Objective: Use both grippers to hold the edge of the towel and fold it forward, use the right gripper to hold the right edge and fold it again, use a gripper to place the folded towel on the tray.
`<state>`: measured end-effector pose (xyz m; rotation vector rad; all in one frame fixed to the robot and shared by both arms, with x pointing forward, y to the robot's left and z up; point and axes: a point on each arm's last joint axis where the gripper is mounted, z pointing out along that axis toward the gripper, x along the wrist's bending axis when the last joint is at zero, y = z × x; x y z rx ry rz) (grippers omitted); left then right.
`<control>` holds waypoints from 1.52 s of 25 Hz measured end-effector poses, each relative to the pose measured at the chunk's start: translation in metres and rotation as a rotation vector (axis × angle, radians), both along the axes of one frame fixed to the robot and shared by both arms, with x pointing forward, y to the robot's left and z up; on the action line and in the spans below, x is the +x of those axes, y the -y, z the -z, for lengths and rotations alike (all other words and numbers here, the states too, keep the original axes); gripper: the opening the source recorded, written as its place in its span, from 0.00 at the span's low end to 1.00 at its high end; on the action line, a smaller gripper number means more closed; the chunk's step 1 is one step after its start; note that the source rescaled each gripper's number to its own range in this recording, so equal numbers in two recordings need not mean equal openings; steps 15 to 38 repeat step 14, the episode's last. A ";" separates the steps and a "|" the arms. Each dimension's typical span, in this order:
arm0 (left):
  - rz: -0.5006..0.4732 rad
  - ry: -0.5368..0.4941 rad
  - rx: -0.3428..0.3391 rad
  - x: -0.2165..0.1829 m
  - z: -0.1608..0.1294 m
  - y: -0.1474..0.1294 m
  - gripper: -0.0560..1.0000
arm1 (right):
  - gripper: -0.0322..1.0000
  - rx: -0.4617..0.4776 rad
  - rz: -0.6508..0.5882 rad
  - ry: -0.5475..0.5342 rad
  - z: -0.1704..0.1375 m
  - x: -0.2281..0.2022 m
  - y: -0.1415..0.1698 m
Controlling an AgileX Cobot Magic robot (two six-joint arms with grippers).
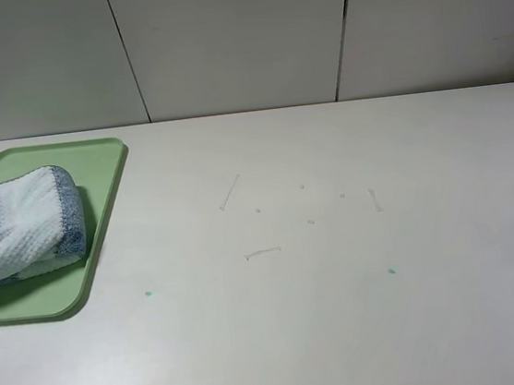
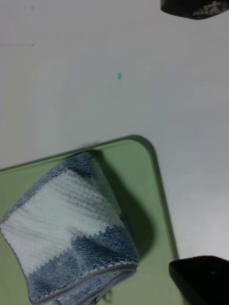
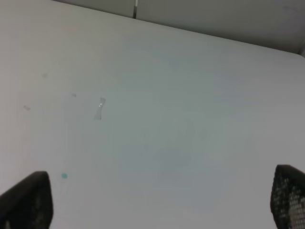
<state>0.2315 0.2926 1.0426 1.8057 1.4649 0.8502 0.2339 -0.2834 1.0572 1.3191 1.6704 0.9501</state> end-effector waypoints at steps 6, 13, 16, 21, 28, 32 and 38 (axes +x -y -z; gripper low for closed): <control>-0.001 0.027 -0.001 -0.004 0.000 0.000 1.00 | 1.00 0.000 0.000 0.000 0.000 0.000 0.000; -0.010 0.027 -0.007 -0.004 0.000 0.000 1.00 | 1.00 0.001 0.000 0.000 0.000 0.000 0.000; -0.012 0.027 -0.009 -0.004 0.000 0.000 1.00 | 1.00 0.001 0.000 0.000 0.000 0.000 0.000; -0.012 0.027 -0.009 -0.004 0.000 0.000 1.00 | 1.00 0.001 0.000 0.000 0.000 0.000 0.000; -0.012 0.027 -0.009 -0.004 0.000 0.000 1.00 | 1.00 0.001 0.000 0.000 0.000 0.000 0.000; -0.012 0.027 -0.009 -0.004 0.000 0.000 1.00 | 1.00 0.001 0.000 0.000 0.000 0.000 0.000; -0.012 0.027 -0.009 -0.004 0.000 0.000 1.00 | 1.00 0.001 0.000 0.000 0.000 0.000 0.000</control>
